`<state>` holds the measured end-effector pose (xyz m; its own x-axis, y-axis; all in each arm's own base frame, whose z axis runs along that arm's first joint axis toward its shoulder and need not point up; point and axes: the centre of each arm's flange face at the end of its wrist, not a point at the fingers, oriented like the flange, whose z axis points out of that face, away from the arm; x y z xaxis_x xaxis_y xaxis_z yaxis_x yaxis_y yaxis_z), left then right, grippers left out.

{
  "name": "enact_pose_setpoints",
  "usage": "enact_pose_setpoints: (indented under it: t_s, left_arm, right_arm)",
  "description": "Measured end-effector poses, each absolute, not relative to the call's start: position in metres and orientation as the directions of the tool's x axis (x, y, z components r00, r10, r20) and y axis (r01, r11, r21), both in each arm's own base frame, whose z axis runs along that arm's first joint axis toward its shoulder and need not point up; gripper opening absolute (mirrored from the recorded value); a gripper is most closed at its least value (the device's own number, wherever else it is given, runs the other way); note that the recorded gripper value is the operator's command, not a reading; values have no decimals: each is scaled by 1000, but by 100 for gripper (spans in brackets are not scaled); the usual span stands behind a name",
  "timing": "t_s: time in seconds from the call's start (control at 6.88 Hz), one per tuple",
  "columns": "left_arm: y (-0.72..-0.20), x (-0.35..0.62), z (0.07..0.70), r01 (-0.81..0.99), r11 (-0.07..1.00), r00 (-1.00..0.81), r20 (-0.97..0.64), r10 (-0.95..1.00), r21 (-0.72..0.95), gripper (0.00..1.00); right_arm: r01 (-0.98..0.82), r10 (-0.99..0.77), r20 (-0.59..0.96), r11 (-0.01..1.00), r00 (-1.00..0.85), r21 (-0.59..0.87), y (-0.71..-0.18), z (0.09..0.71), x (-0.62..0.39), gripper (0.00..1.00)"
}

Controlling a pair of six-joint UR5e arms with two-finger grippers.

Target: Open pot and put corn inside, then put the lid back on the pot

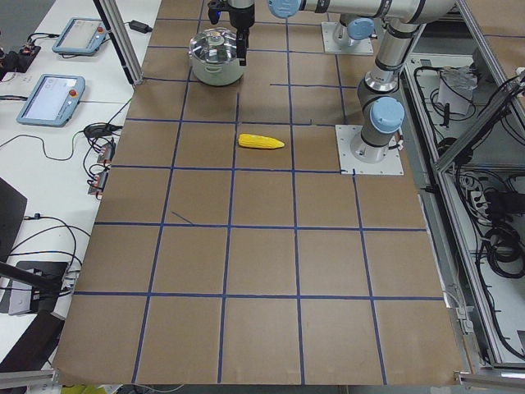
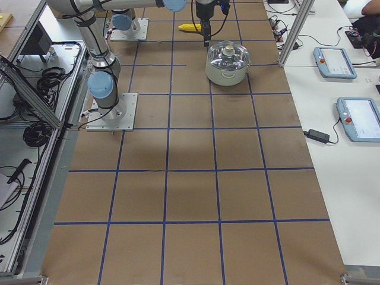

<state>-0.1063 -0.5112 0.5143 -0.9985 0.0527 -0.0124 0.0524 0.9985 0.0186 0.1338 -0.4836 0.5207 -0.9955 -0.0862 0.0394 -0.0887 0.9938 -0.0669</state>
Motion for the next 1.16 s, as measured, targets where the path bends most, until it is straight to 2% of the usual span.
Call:
enact_pose_setpoints:
  t_s: [0.58, 1.16]
  left_arm:
    - [-511, -106, 514, 52, 998, -999, -12, 53, 18, 100]
    - [-512, -106, 514, 53, 998, -998, -12, 53, 17, 100]
  right_arm:
    - [-94, -90, 44, 989, -995, -118, -493, 519, 137, 99]
    - [-143, -146, -5, 979, -989, -144, -542, 452, 194, 99]
